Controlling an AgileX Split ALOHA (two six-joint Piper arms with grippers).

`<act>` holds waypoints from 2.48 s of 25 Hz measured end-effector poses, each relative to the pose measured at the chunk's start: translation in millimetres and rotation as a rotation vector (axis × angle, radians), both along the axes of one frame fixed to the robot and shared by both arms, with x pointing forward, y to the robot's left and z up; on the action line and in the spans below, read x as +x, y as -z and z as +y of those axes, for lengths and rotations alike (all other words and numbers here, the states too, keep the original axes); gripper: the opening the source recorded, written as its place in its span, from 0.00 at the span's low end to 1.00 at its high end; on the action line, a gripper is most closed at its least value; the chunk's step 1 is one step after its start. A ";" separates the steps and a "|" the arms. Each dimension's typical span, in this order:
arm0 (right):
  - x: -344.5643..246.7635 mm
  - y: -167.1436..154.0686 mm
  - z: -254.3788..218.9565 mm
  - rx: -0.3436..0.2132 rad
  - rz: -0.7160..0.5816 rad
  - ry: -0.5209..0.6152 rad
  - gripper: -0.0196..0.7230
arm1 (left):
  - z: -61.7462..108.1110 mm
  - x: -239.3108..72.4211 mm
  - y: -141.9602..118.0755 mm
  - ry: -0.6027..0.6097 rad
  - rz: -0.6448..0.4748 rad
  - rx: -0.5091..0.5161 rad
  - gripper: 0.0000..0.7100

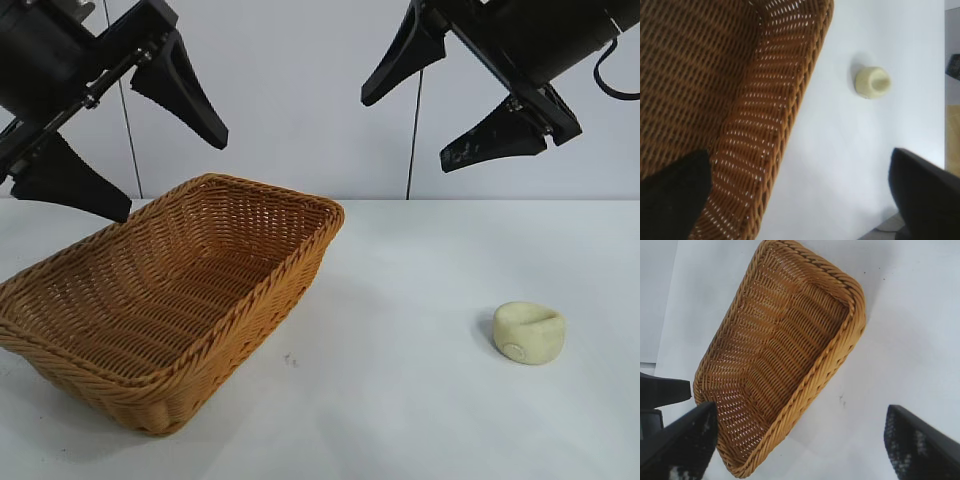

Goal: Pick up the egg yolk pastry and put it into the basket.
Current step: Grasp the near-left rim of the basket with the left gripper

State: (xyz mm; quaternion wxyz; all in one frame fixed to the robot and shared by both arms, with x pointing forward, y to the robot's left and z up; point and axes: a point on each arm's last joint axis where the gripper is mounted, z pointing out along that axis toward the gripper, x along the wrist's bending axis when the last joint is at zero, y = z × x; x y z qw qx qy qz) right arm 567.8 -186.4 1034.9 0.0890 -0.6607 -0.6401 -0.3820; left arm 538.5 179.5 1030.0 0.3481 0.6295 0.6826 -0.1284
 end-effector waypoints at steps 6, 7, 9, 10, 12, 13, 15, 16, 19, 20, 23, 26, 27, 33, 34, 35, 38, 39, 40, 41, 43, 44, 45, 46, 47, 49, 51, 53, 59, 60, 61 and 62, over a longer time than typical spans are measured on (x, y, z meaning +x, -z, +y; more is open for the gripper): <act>0.1 0.0 0.0 0.000 -0.001 0.001 0.89 | 10.5 -22.9 -31.2 -0.054 -0.024 0.040 0.98; 0.1 0.0 0.0 0.000 -0.001 0.001 0.89 | 10.6 -28.1 -33.8 -0.068 -0.018 0.056 0.98; 0.1 0.0 0.0 0.000 -0.001 0.001 0.89 | 10.4 -37.6 -35.5 -0.104 0.004 0.090 0.98; 0.1 0.0 0.0 0.000 -0.001 0.001 0.89 | 9.8 -42.4 -36.6 -0.134 0.019 0.097 0.98; 0.1 0.1 -0.1 -0.002 -0.001 0.000 0.89 | 10.6 -49.0 -34.3 -0.201 0.044 0.133 0.98; 0.0 0.1 -0.2 -0.003 -0.001 -0.001 0.89 | 10.5 -50.8 -31.9 -0.243 0.060 0.151 0.98; 0.0 0.1 -0.2 -0.003 -0.001 -0.001 0.89 | 11.4 -54.5 -24.6 -0.315 0.095 0.193 0.98; 0.0 0.1 -0.2 -0.003 -0.001 -0.001 0.89 | 12.1 -56.3 -20.5 -0.357 0.116 0.214 0.98; 0.0 0.1 -0.2 -0.003 -0.001 -0.001 0.89 | 16.5 -59.5 -9.8 -0.497 0.173 0.235 0.98; 0.0 0.1 -0.2 -0.003 -0.001 -0.001 0.89 | 18.1 -60.2 -6.9 -0.549 0.192 0.229 0.98; 0.0 0.1 -0.2 -0.003 -0.001 -0.001 0.89 | 22.2 -65.0 5.9 -0.686 0.272 0.205 0.98; 0.0 0.1 -0.2 -0.003 -0.001 -0.001 0.89 | 24.8 -71.2 18.7 -0.784 0.344 0.182 0.98; 0.0 0.1 -0.2 -0.003 -0.001 -0.001 0.89 | 25.3 -72.7 21.8 -0.800 0.357 0.177 0.98; 0.0 0.1 -0.2 -0.003 -0.001 -0.001 0.89 | 21.7 -73.9 26.1 -0.840 0.391 0.097 0.98; 0.0 0.1 -0.2 -0.003 -0.001 -0.001 0.89 | 21.4 -73.4 25.8 -0.841 0.388 0.090 0.98; 0.0 0.1 -0.2 -0.003 -0.001 -0.001 0.89 | 21.2 -73.0 25.7 -0.843 0.386 0.085 0.98; 0.0 0.1 -0.2 -0.003 -0.001 -0.001 0.89 | 19.8 -71.1 30.7 -0.854 0.407 0.085 0.98; 0.0 0.1 -0.2 -0.003 -0.001 -0.001 0.89 | 18.9 -69.7 34.2 -0.858 0.421 0.088 0.98; 0.0 0.1 -0.2 -0.003 -0.001 -0.001 0.89 | 17.6 -68.0 38.1 -0.863 0.436 0.090 0.98; 0.0 0.1 -0.2 -0.003 -0.001 -0.001 0.89 | 16.9 -66.6 41.9 -0.867 0.445 0.095 0.98; 0.0 0.2 -0.2 -0.004 -0.001 -0.001 0.89 | 15.3 -61.7 51.7 -0.871 0.457 0.113 0.98; 0.0 0.2 -0.2 -0.004 -0.001 -0.001 0.89 | 14.6 -58.9 57.7 -0.871 0.463 0.126 0.98; 0.0 0.2 -0.2 -0.004 -0.001 -0.001 0.89 | 13.8 -56.1 63.0 -0.873 0.464 0.134 0.98; 0.0 0.2 -0.2 -0.004 -0.001 -0.001 0.89 | 12.9 -53.2 69.8 -0.875 0.470 0.145 0.98; 0.0 0.2 -0.2 -0.004 -0.001 -0.001 0.89 | 12.0 -50.7 77.4 -0.878 0.481 0.157 0.98; 0.0 0.2 -0.2 -0.004 -0.001 -0.001 0.89 | 10.4 -45.6 91.0 -0.884 0.490 0.170 0.98; 0.0 0.2 -0.2 -0.004 -0.001 -0.001 0.89 | 8.6 -41.8 102.9 -0.896 0.508 0.176 0.98; 0.0 0.2 -0.2 -0.004 -0.001 -0.001 0.89 | 7.1 -39.5 109.0 -0.909 0.519 0.165 0.98; 0.0 0.2 -0.2 -0.005 -0.002 -0.001 0.89 | 8.0 -40.4 116.0 -0.927 0.495 0.130 0.98; 0.0 0.3 -0.3 -0.006 -0.002 -0.002 0.89 | 8.7 -41.7 117.6 -0.929 0.494 0.130 0.98; 0.0 0.3 -0.3 -0.007 -0.002 -0.002 0.89 | 9.8 -43.9 120.0 -0.930 0.497 0.135 0.98; 0.1 0.3 -0.4 -0.008 -0.003 -0.002 0.89 | 10.8 -46.2 122.1 -0.931 0.502 0.141 0.98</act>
